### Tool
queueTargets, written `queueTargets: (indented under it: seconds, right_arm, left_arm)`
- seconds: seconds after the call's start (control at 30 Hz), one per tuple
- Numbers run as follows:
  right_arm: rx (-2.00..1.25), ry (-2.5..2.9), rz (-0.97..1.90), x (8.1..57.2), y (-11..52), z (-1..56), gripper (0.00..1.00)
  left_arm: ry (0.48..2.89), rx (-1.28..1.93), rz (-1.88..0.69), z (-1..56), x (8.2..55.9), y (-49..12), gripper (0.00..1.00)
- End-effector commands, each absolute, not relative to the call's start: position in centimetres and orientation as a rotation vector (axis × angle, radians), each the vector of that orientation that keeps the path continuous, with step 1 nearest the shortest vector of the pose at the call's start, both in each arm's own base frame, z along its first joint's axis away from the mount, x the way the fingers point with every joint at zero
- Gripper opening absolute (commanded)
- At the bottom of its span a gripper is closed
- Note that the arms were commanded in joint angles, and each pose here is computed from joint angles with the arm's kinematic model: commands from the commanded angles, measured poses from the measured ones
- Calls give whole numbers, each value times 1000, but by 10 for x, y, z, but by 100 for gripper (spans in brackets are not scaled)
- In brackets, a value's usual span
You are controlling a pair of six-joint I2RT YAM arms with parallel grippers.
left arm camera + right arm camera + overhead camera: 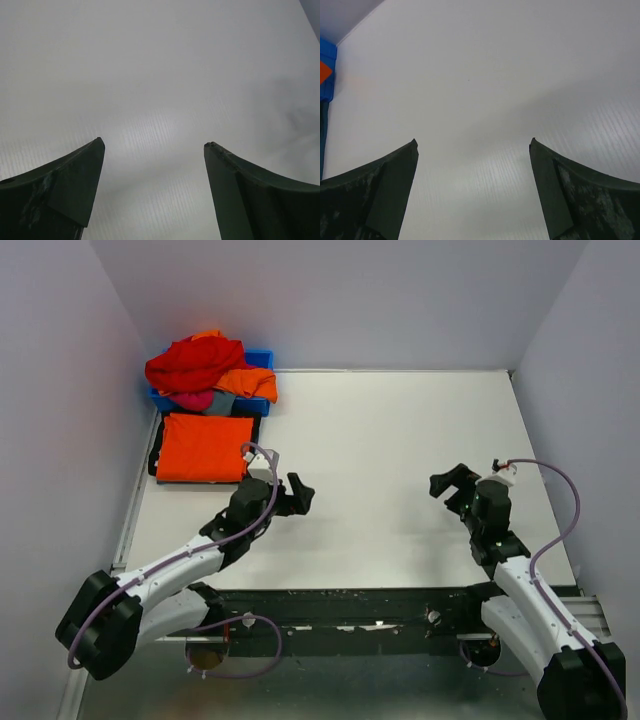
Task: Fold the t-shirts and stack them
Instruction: Grab crumpled tshirt from bin with the left arm
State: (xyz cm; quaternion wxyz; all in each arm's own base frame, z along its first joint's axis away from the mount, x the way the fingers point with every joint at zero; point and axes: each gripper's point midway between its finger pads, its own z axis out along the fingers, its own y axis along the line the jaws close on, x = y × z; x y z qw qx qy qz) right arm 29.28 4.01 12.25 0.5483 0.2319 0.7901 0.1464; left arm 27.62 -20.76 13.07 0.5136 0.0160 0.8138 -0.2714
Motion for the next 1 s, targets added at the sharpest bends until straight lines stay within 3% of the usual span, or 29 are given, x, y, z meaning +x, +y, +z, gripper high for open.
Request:
queueTargets:
  seconds: [0.0, 0.53, 0.77, 0.97]
  right_arm:
    - [554, 1845, 329, 294, 36, 131, 100]
    - [480, 1686, 530, 286, 58, 160, 100]
    - [436, 1747, 556, 286, 68, 153, 97]
    - [432, 1800, 589, 288, 75, 142, 94]
  left_arm:
    - [1908, 54, -662, 150, 278, -209, 94]
    - [1930, -182, -405, 139, 288, -155, 99]
    - [1876, -409, -356, 183, 307, -120, 98]
    - [1857, -687, -310, 225, 362, -61, 94]
